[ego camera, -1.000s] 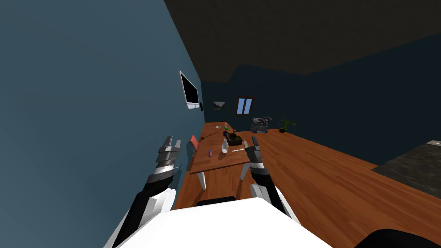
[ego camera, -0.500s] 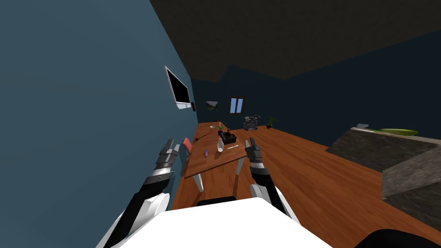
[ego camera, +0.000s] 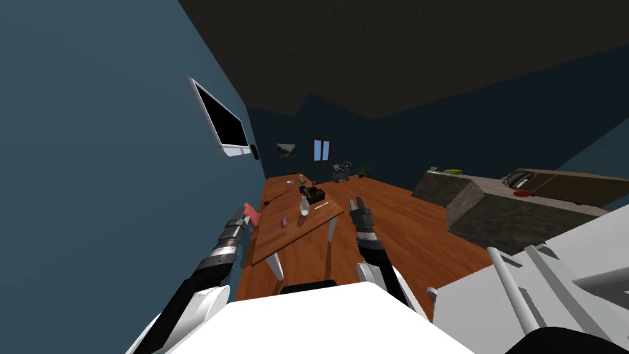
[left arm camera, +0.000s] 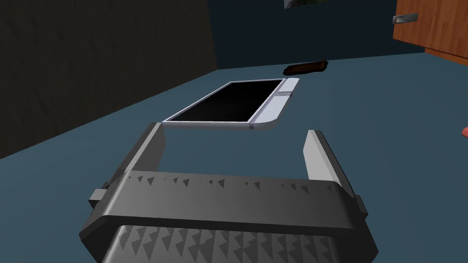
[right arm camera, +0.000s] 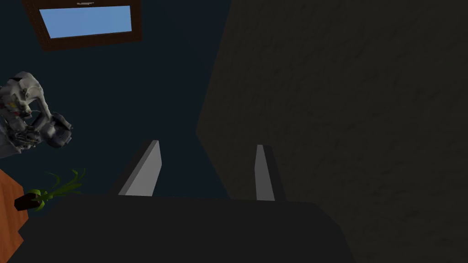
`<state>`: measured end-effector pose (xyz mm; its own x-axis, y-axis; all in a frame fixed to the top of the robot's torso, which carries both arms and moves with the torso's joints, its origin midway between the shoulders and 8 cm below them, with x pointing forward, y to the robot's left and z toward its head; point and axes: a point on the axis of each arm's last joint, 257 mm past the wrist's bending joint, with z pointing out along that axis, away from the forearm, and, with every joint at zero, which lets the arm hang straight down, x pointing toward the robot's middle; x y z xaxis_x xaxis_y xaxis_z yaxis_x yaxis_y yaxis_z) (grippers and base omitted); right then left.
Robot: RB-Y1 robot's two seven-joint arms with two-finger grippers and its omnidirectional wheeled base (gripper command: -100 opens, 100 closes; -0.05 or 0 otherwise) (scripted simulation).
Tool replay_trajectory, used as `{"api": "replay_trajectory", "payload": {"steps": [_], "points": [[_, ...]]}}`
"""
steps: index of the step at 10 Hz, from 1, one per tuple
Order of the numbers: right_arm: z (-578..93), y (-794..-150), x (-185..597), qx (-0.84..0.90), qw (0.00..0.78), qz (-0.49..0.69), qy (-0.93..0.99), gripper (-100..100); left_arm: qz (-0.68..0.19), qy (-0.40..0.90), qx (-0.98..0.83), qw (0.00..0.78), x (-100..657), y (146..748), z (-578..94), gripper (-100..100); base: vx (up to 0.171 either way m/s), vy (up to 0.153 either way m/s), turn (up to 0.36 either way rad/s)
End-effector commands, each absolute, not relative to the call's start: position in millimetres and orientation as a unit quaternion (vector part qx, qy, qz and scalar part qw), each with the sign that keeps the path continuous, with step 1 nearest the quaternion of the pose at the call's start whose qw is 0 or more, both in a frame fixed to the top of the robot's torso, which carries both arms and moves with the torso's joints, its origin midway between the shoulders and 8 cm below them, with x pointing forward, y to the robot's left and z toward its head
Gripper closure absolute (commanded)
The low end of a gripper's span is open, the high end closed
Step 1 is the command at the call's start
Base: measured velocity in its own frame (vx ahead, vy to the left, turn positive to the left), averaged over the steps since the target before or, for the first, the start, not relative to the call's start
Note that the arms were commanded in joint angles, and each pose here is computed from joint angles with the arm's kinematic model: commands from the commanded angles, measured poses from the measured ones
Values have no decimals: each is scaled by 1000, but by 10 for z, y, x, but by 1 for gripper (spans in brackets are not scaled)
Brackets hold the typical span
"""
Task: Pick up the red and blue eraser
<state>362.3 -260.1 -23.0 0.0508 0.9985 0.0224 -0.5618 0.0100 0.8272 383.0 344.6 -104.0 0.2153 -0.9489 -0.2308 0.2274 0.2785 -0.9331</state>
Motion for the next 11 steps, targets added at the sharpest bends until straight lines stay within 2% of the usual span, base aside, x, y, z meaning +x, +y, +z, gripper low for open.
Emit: {"api": "replay_trajectory", "payload": {"steps": [1,4,11], "points": [[-230,-2601,3623,346,637,613,315,0,-403,472,-430,656,3816,3633,-1366,-100,-44,42,-418],[-230,-2601,3623,346,637,612,315,0,-379,489,-444,648,3779,3765,-1561,-100,-26,30,-284],[-230,-2602,3623,346,637,612,315,0,-253,568,-521,585,3329,4452,-2624,-100,-22,22,-387]]}}
